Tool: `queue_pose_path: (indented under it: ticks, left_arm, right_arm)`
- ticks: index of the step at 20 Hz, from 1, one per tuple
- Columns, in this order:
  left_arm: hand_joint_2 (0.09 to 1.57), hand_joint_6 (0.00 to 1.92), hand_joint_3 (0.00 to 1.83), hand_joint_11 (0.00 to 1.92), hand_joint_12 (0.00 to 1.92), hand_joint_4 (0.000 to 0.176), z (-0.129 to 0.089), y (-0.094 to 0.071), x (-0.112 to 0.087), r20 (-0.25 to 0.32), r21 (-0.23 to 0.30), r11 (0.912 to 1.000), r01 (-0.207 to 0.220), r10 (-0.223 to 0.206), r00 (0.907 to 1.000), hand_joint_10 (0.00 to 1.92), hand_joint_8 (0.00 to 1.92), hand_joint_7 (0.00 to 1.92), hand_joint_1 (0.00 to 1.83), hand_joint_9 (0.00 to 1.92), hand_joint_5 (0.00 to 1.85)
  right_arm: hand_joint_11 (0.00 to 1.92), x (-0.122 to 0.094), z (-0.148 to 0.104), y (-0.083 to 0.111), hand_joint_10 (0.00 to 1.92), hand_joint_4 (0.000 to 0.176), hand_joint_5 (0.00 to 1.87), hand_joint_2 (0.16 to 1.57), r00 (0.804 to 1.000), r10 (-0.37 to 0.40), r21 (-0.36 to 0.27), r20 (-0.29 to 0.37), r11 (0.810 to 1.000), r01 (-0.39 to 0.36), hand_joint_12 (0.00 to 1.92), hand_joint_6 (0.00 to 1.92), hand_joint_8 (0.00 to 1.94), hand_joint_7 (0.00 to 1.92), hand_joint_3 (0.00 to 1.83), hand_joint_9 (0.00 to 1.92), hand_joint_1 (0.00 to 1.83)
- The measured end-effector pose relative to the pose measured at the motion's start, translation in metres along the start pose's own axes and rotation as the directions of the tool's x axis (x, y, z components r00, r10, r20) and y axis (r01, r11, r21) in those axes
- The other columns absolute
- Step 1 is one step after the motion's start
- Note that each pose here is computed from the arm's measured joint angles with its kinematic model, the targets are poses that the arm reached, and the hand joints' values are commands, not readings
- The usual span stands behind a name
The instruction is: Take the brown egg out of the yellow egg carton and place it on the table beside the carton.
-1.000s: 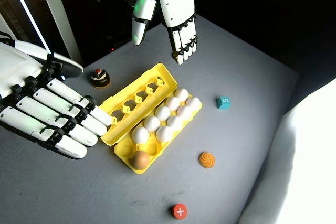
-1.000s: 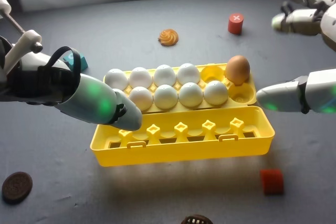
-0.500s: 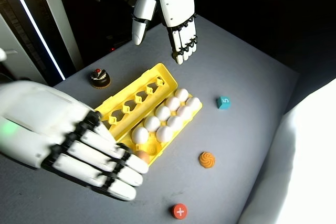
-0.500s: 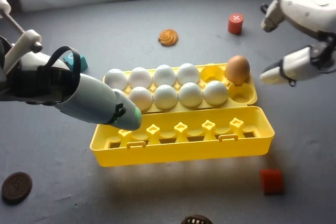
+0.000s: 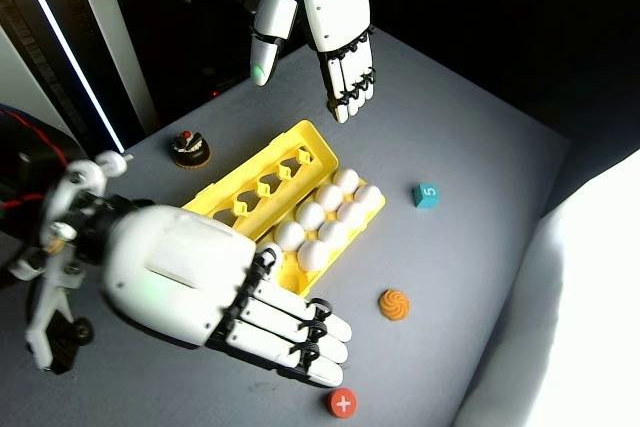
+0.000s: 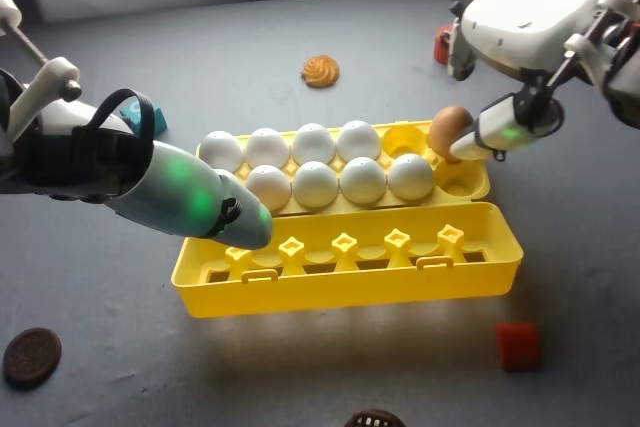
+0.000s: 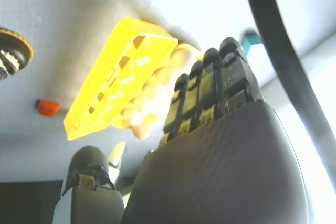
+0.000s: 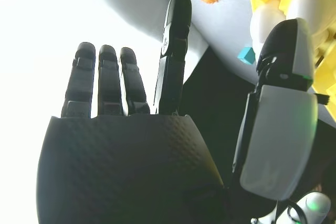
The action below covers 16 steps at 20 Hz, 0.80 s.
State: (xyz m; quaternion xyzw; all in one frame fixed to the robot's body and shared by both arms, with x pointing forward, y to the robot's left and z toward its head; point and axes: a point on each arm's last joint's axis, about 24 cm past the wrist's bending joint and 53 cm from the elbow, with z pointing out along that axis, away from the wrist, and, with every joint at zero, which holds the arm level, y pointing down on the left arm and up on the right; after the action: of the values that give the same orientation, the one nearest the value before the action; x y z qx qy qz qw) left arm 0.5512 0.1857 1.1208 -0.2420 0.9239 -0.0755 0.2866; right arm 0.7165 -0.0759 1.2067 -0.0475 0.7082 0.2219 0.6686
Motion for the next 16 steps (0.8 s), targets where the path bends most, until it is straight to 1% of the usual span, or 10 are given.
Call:
queue_pose_path:
  ticks: [3, 5, 9, 10, 11, 12, 13, 14, 15, 16]
  left_arm:
    - [1.01, 0.0, 0.03, 0.0, 0.0, 0.0, 0.0, 0.0, 0.0, 0.0, -0.001, 1.0, -0.001, 0.001, 1.0, 0.0, 0.0, 0.0, 0.0, 0.0, 0.0]
    - [1.01, 0.0, 0.03, 0.0, 0.0, 0.0, 0.0, 0.0, 0.0, -0.001, -0.001, 1.0, 0.0, 0.0, 1.0, 0.0, 0.0, 0.0, 0.0, 0.0, 0.0]
    - [1.02, 0.0, 0.03, 0.0, 0.0, 0.0, 0.0, 0.0, 0.0, -0.001, -0.001, 1.0, 0.0, 0.0, 1.0, 0.0, 0.0, 0.0, 0.0, 0.0, 0.0]
    - [1.02, 0.0, 0.03, 0.0, 0.0, 0.0, 0.0, 0.0, 0.0, -0.001, -0.001, 1.0, 0.0, 0.0, 1.0, 0.0, 0.0, 0.0, 0.0, 0.0, 0.0]
    - [1.03, 0.0, 0.03, 0.0, 0.0, 0.0, 0.0, 0.0, 0.0, -0.001, -0.001, 1.0, 0.0, 0.0, 1.0, 0.0, 0.0, 0.0, 0.0, 0.0, 0.0]
    - [1.03, 0.0, 0.03, 0.0, 0.0, 0.0, 0.001, 0.001, 0.0, -0.001, -0.003, 1.0, 0.0, 0.0, 1.0, 0.0, 0.0, 0.0, 0.0, 0.0, 0.0]
    - [1.02, 0.0, 0.02, 0.0, 0.0, 0.0, 0.001, 0.001, 0.0, -0.001, -0.004, 1.0, 0.003, -0.003, 1.0, 0.0, 0.0, 0.0, 0.0, 0.0, 0.0]
    - [1.02, 0.0, 0.02, 0.0, 0.0, 0.0, 0.001, 0.001, 0.0, -0.001, -0.004, 1.0, 0.003, -0.003, 1.0, 0.0, 0.0, 0.0, 0.0, 0.0, 0.0]
    - [1.02, 0.0, 0.02, 0.0, 0.0, 0.0, 0.001, 0.001, -0.001, 0.0, -0.005, 1.0, 0.003, -0.003, 1.0, 0.0, 0.0, 0.0, 0.0, 0.0, 0.0]
    - [1.02, 0.0, 0.02, 0.0, 0.0, 0.0, 0.001, 0.001, -0.001, 0.0, -0.004, 1.0, 0.002, -0.002, 1.0, 0.0, 0.0, 0.0, 0.0, 0.0, 0.0]
  right_arm:
    - [0.0, 0.008, 0.007, 0.003, 0.0, 0.108, 0.96, 0.79, 1.0, 0.008, -0.008, -0.015, 1.0, -0.009, 0.0, 0.01, 0.0, 0.0, 0.0, 0.0, 0.68]
    - [0.0, 0.012, 0.012, 0.001, 0.0, 0.089, 0.98, 0.79, 1.0, 0.019, -0.005, -0.023, 1.0, -0.019, 0.0, 0.02, 0.0, 0.0, 0.0, 0.0, 0.73]
    - [0.0, 0.018, 0.018, -0.004, 0.0, 0.094, 1.0, 0.79, 0.999, 0.031, -0.005, -0.042, 0.999, -0.031, 0.0, 0.02, 0.0, 0.0, 0.0, 0.0, 0.75]
    - [0.0, 0.022, 0.019, -0.006, 0.0, 0.106, 1.0, 0.8, 0.998, 0.031, -0.001, -0.048, 1.0, -0.031, 0.0, 0.02, 0.0, 0.0, 0.0, 0.0, 0.74]
    - [0.0, 0.024, 0.019, -0.006, 0.0, 0.105, 1.01, 0.8, 0.998, 0.034, -0.001, -0.054, 0.999, -0.034, 0.0, 0.02, 0.0, 0.0, 0.0, 0.0, 0.74]
    - [0.0, 0.026, 0.021, -0.007, 0.0, 0.096, 0.99, 0.8, 0.998, 0.036, -0.001, -0.06, 0.999, -0.036, 0.0, 0.01, 0.0, 0.0, 0.0, 0.0, 0.74]
    - [0.0, 0.028, 0.022, -0.007, 0.0, 0.08, 1.08, 0.82, 0.997, 0.038, -0.001, -0.063, 0.999, -0.038, 0.0, 0.04, 0.0, 0.0, 0.01, 0.0, 0.74]
    - [0.0, 0.029, 0.023, -0.007, 0.0, 0.08, 1.08, 0.82, 0.997, 0.038, 0.0, -0.063, 0.999, -0.038, 0.0, 0.04, 0.0, 0.0, 0.01, 0.0, 0.74]
    - [0.0, 0.03, 0.024, -0.007, 0.0, 0.104, 1.08, 0.81, 0.997, 0.041, 0.002, -0.064, 0.999, -0.041, 0.0, 0.03, 0.0, 0.0, 0.0, 0.0, 0.77]
    - [0.0, 0.033, 0.026, -0.008, 0.0, 0.102, 1.09, 0.83, 0.997, 0.044, 0.003, -0.066, 0.999, -0.044, 0.0, 0.03, 0.0, 0.0, 0.01, 0.0, 0.77]
